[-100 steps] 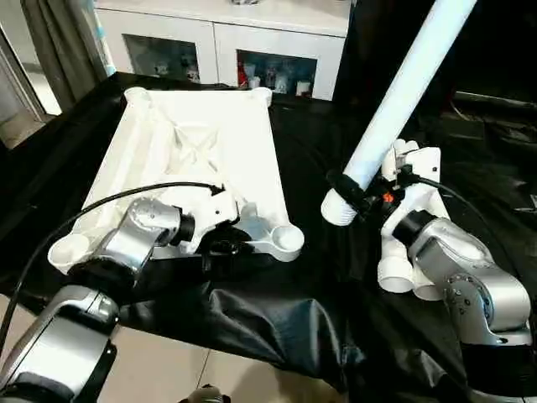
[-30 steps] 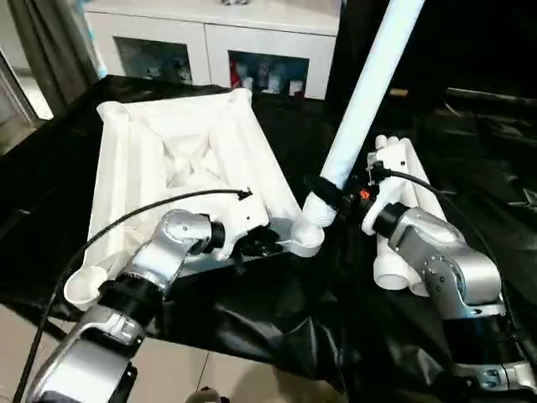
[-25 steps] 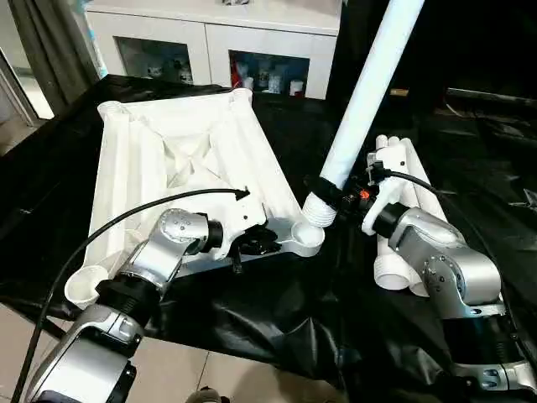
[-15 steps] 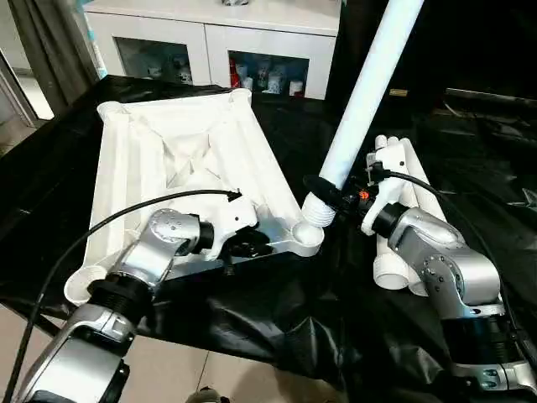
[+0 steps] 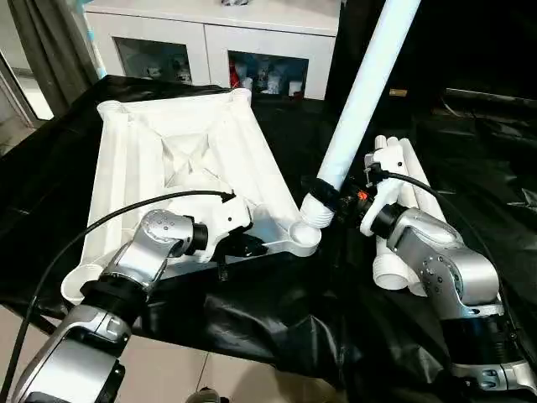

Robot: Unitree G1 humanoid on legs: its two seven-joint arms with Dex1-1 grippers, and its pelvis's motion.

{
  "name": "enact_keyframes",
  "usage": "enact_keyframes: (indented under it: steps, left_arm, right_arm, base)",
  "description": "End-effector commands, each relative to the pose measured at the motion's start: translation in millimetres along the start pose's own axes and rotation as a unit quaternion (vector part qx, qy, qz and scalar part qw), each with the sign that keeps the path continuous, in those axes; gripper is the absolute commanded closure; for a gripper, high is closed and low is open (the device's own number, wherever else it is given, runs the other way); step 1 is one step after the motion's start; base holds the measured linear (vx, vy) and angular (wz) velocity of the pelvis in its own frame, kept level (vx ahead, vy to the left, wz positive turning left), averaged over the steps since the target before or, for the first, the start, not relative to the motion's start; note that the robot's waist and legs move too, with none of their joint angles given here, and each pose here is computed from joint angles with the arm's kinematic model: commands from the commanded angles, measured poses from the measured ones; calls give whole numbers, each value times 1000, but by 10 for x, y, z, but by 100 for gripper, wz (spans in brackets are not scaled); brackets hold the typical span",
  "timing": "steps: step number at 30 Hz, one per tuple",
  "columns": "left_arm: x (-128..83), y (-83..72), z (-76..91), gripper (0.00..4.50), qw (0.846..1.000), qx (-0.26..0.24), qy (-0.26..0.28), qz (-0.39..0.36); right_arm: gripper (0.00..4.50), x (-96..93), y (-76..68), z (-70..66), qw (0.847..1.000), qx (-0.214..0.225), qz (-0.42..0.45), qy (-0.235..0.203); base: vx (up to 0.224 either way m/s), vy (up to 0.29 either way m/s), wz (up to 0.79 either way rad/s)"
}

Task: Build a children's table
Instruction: Insert table leg to table base

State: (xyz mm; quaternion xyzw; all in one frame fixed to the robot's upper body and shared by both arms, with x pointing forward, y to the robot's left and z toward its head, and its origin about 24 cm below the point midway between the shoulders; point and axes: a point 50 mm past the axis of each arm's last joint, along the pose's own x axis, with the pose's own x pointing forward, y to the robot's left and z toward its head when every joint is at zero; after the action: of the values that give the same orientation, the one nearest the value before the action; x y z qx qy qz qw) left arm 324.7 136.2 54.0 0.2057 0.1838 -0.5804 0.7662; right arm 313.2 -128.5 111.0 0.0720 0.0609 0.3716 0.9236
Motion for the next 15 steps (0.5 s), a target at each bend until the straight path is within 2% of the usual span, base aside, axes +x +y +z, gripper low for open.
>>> enact_keyframes:
  steps: [1, 3, 6, 15]
  left_arm:
    - [-16, -22, 4, 450, 1000, -8, -13, -3]
    - [9, -56, 53, 450, 1000, -8, -24, -14]
    - [55, -91, 72, 450, 999, -8, -28, -18]
    - [73, -116, 77, 450, 999, -11, -28, -16]
  right_arm:
    - [261, 18, 3, -78, 999, -9, 10, 30]
    - [261, 33, -12, -179, 998, -9, 13, 54]
    - [261, 69, -31, -234, 998, -6, 10, 60]
    - [261, 175, -18, -300, 997, -8, 21, 75]
  base:
    - [0, 0, 0]
    - [0, 0, 0]
    - [0, 0, 0]
    - [0, 0, 0]
